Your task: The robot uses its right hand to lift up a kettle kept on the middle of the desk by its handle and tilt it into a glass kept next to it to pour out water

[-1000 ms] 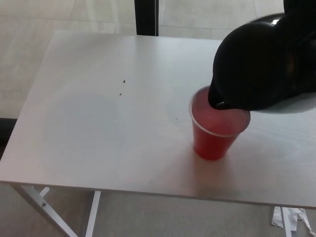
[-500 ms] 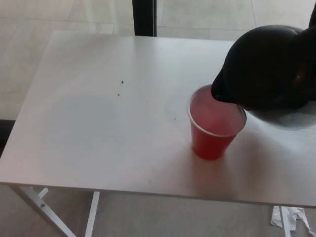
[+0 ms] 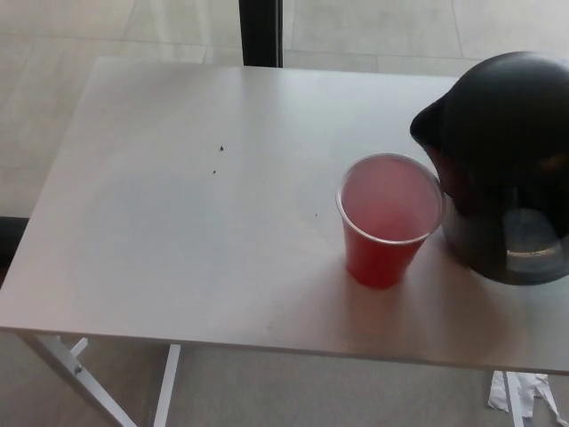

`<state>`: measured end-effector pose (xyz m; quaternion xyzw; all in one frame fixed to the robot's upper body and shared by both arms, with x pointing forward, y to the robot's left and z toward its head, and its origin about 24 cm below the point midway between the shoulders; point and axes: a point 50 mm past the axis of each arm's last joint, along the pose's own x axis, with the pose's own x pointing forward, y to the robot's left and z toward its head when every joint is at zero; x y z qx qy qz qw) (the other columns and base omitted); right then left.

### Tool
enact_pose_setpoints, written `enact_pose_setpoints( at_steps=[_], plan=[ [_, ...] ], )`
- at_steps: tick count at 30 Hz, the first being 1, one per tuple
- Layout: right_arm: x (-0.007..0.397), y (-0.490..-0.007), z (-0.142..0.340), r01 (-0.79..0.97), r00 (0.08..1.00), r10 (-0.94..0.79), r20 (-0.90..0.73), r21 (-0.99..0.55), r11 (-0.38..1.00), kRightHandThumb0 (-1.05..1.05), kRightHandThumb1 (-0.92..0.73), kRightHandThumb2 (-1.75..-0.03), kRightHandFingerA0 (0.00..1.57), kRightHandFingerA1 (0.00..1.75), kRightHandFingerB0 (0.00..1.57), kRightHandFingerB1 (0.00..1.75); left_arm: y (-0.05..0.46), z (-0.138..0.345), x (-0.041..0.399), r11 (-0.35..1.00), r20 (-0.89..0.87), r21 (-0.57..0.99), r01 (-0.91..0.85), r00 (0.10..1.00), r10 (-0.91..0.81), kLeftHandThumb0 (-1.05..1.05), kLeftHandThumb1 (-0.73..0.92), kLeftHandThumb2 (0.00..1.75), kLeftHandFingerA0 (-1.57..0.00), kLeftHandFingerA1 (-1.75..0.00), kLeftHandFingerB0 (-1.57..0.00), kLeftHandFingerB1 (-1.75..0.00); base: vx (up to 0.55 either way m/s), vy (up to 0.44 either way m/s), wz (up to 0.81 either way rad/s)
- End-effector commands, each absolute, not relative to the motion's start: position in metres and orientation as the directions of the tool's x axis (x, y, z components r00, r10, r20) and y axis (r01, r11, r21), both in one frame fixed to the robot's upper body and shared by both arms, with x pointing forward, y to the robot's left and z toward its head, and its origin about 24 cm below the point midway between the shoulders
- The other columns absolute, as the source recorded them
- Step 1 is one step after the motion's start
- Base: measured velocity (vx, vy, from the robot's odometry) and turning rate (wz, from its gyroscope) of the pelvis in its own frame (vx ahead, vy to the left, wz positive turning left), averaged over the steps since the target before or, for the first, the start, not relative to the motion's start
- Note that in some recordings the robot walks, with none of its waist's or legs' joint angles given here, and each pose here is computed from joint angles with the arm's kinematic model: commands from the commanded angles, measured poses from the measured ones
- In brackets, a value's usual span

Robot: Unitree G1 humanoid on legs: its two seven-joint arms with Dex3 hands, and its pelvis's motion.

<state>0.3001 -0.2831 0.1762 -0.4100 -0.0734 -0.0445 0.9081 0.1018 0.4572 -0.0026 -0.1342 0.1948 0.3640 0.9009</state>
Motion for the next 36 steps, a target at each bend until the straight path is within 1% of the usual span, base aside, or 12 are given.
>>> enact_pose_setpoints(
  at_steps=[1,7,8,9,15,16,18,20,21,23,32,36],
  plan=[
    [0.293,-0.292,0.141,0.070,0.996,-0.085,0.002,-0.589,0.805,-0.29,-0.37,-1.15,1.25,1.37,1.07,1.22,0.459,-0.002,0.098,0.685,-0.445,-0.107,-0.721,0.650,0.615,-1.05,0.65,1.05,-1.32,-0.92,-0.92,-1.31,0.00,0.000,0.00],
    [0.286,-0.294,0.126,0.065,0.993,-0.107,-0.047,-0.538,0.841,-0.16,-0.42,-1.28,0.97,1.69,0.88,1.45,0.458,-0.002,0.098,0.685,-0.445,-0.108,-0.720,0.652,0.615,-1.05,0.66,1.06,-1.30,-0.95,-0.93,-1.32,0.00,0.000,0.00],
    [0.285,-0.295,0.122,0.069,0.991,-0.121,-0.065,-0.524,0.849,-0.19,-0.47,-1.16,1.22,1.37,0.99,1.18,0.458,-0.003,0.097,0.690,-0.445,-0.091,-0.718,0.649,0.617,-1.05,0.71,1.02,-1.28,-0.96,-0.92,-1.31,0.00,0.000,0.00],
    [0.284,-0.295,0.119,0.073,0.988,-0.132,-0.074,-0.536,0.841,-0.16,-0.48,-1.14,0.94,1.64,0.91,1.22,0.458,-0.003,0.097,0.691,-0.447,-0.085,-0.718,0.647,0.618,-1.05,0.70,1.01,-1.30,-0.94,-0.94,-1.30,0.00,0.000,0.00],
    [0.278,-0.294,0.115,0.037,0.985,-0.119,-0.123,-0.524,0.851,-0.33,-0.71,-0.66,0.82,1.59,0.75,0.62,0.459,-0.003,0.097,0.667,-0.458,-0.113,-0.736,0.634,0.623,-1.05,0.71,0.97,-1.34,-0.87,-0.88,-1.33,0.00,0.000,0.00],
    [0.276,-0.297,0.116,0.001,0.982,-0.105,-0.156,-0.551,0.834,-0.52,-0.73,-0.61,0.86,1.22,0.47,0.40,0.459,-0.002,0.097,0.681,-0.450,-0.104,-0.725,0.645,0.618,-1.05,0.70,1.01,-1.28,-0.98,-1.01,-1.25,0.00,0.000,0.00],
    [0.276,-0.297,0.116,-0.004,0.981,-0.103,-0.163,-0.553,0.833,-0.52,-0.73,-0.61,0.86,1.22,0.47,0.40,0.459,-0.002,0.097,0.682,-0.449,-0.102,-0.724,0.645,0.618,-1.05,0.70,1.01,-1.28,-0.98,-1.01,-1.25,0.00,0.000,0.00],
    [0.275,-0.301,0.116,-0.049,0.982,-0.065,-0.174,-0.582,0.812,-0.81,-0.54,-0.91,0.28,0.64,0.05,0.28,0.458,-0.003,0.097,0.686,-0.443,-0.105,-0.720,0.652,0.616,-1.05,0.53,1.31,-1.25,-0.94,-0.84,-1.43,0.00,0.000,0.00],
    [0.273,-0.303,0.118,-0.116,0.979,-0.009,-0.205,-0.590,0.799,-0.83,-0.50,-0.89,0.05,0.41,0.00,0.06,0.458,-0.003,0.096,0.686,-0.446,-0.099,-0.721,0.648,0.617,-1.05,0.72,1.01,-1.28,-0.99,-0.94,-1.31,0.00,0.000,0.00],
    [0.272,-0.304,0.120,-0.142,0.978,0.021,-0.207,-0.594,0.792,-0.93,-0.54,-0.90,0.03,0.16,0.00,0.00,0.458,-0.004,0.095,0.685,-0.448,-0.095,-0.723,0.645,0.619,-1.05,0.73,1.00,-1.27,-0.97,-0.96,-1.28,0.00,0.000,0.00],
    [0.265,-0.309,0.127,-0.253,0.963,0.146,-0.228,-0.570,0.781,-0.87,-0.49,-0.74,0.00,0.00,0.00,0.00,0.457,-0.006,0.090,0.695,-0.460,-0.072,-0.715,0.642,0.613,-1.05,0.53,1.32,-1.28,-0.92,-0.89,-1.45,0.00,0.000,0.00],
    [0.260,-0.312,0.133,-0.305,0.948,0.189,-0.257,-0.559,0.771,-1.05,-0.63,-0.98,0.00,0.11,0.00,0.00,0.457,-0.007,0.090,0.683,-0.469,-0.092,-0.724,0.637,0.612,-1.05,0.70,1.02,-1.27,-0.95,-0.90,-1.31,0.00,0.000,0.00]
  ],
)
